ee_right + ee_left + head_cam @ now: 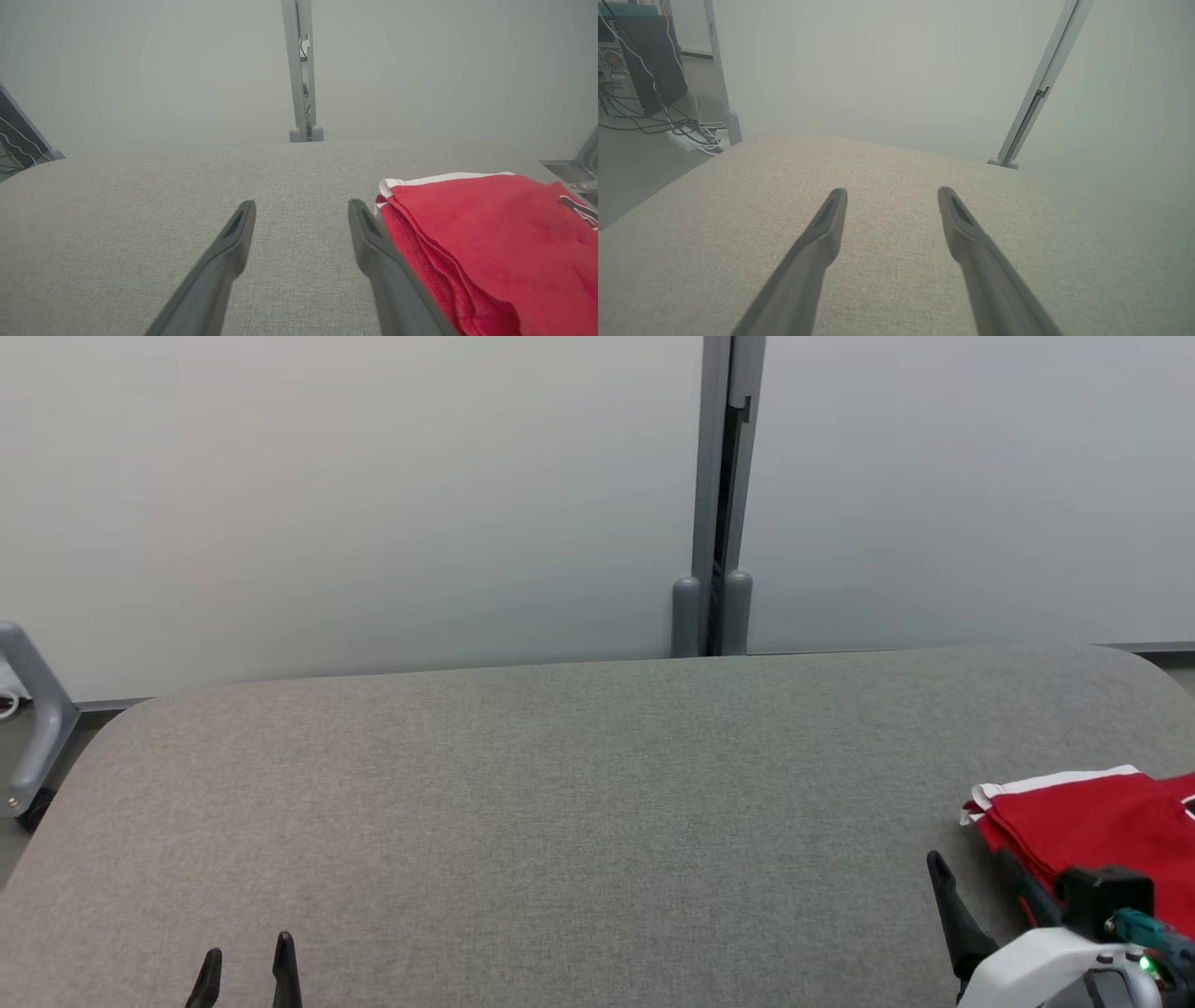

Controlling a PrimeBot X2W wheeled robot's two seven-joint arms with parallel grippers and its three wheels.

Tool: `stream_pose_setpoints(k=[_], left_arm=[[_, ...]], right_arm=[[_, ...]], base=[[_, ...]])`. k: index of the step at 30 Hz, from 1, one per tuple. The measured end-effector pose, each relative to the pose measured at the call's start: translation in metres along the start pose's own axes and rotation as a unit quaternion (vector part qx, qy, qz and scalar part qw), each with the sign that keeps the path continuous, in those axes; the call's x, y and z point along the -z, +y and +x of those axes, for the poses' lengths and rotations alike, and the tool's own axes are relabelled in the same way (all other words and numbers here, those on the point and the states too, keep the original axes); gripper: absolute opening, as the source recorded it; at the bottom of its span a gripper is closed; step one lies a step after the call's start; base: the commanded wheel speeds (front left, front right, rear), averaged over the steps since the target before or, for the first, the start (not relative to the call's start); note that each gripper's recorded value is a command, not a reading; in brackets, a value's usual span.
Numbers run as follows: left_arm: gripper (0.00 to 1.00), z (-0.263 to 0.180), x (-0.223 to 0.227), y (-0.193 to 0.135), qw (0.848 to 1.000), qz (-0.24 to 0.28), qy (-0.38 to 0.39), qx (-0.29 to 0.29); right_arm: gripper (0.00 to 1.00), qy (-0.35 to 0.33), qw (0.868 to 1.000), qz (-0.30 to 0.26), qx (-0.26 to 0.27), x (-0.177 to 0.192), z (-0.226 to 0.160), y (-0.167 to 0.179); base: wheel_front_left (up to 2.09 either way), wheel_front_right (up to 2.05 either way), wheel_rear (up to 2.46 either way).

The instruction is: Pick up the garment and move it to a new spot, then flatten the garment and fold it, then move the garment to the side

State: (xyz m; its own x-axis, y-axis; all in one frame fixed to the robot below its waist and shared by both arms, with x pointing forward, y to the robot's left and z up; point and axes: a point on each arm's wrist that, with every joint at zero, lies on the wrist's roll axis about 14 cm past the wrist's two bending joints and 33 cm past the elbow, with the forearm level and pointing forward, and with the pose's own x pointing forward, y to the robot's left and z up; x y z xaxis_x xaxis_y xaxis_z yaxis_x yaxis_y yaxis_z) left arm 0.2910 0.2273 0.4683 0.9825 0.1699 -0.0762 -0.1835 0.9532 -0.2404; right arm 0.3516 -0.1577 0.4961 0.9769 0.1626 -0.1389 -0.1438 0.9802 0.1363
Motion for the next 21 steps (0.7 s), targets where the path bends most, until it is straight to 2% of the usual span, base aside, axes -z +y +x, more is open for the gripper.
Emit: stream_pose_setpoints(k=[21], left_arm=[[1.00, -0.007, 0.003, -0.001, 1.000, -0.010, 0.001, -0.007]], right_arm=[[1.00, 0.027, 1.000, 0.010, 0.008, 0.013, -0.013, 0.002]], base=[[0.00, 0.00, 0.00]])
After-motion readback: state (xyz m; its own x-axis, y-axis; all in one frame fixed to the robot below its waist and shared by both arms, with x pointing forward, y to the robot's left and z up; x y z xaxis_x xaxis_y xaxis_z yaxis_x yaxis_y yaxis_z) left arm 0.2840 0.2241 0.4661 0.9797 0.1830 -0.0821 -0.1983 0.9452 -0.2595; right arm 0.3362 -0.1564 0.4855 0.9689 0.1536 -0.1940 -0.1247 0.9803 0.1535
